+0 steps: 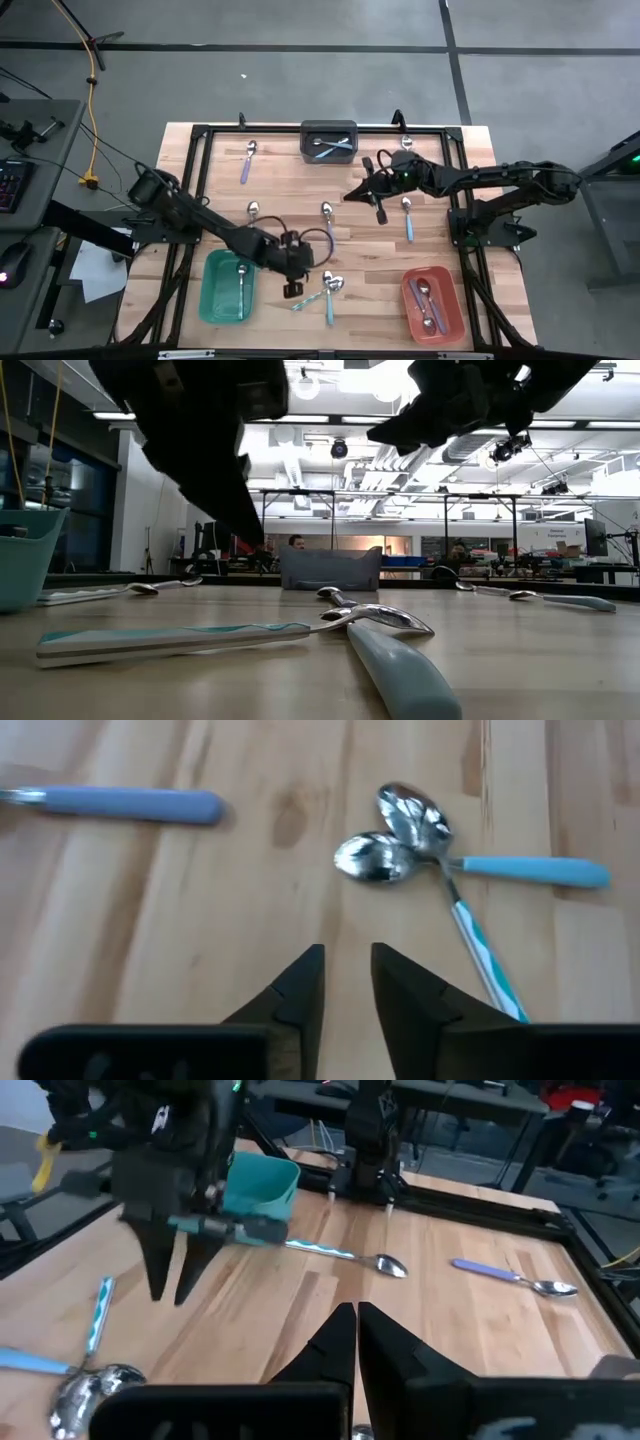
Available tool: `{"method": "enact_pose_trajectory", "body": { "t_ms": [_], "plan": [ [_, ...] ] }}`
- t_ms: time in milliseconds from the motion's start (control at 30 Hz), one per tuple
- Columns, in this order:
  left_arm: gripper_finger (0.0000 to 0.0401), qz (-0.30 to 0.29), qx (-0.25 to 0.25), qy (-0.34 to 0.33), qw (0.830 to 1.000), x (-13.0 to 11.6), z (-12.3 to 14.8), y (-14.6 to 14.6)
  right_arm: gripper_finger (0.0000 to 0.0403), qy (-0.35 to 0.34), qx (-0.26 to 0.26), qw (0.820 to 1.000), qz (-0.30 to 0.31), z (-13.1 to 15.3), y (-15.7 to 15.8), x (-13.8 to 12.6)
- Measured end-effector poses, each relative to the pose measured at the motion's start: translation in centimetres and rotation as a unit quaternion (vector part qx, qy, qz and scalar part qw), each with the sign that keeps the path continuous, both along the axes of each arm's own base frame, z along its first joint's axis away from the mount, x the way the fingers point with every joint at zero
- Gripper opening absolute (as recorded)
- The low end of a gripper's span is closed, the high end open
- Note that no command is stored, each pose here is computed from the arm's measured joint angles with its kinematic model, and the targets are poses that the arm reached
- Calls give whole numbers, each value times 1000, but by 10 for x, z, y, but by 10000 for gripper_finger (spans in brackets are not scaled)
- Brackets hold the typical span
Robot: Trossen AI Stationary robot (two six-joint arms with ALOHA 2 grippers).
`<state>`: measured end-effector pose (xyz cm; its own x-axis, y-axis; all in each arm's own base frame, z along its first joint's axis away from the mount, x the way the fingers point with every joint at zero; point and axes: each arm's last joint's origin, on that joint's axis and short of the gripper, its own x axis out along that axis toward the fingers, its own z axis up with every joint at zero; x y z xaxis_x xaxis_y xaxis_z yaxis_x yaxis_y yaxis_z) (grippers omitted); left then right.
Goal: Sort silverware by color (type)
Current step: Put the white and blue spoon into the blue bin
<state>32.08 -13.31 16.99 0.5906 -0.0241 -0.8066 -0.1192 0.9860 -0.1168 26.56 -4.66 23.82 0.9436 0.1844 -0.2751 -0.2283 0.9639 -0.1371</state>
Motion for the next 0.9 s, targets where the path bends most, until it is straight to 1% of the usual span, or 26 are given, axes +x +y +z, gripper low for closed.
{"method": "enact_pose_trajectory", "body": {
  "t_ms": [133,233,333,433,600,733,800,900],
  "plan": [
    [107,-15,3,0,1000,18,-5,-13,0,3,10,1000,-6,0,6,1],
    [122,-43,-1,7,999,30,-7,-26,0,8,11,1000,6,-2,13,4],
    [133,-59,4,23,998,40,-8,-37,0,14,3,1000,21,-6,19,6],
    [140,-62,9,37,997,47,-11,-43,0,17,2,1000,24,-10,20,9],
    [143,-59,10,49,997,53,-21,-46,0,16,5,1000,17,-11,17,10],
    [143,-65,7,67,996,53,-32,-47,0,11,8,1000,16,-11,17,11],
    [143,-69,1,70,995,54,-34,-47,0,11,6,1000,16,-11,17,11],
    [143,-78,5,71,994,54,-34,-48,0,11,8,1000,16,-11,17,11]
  ]
}}
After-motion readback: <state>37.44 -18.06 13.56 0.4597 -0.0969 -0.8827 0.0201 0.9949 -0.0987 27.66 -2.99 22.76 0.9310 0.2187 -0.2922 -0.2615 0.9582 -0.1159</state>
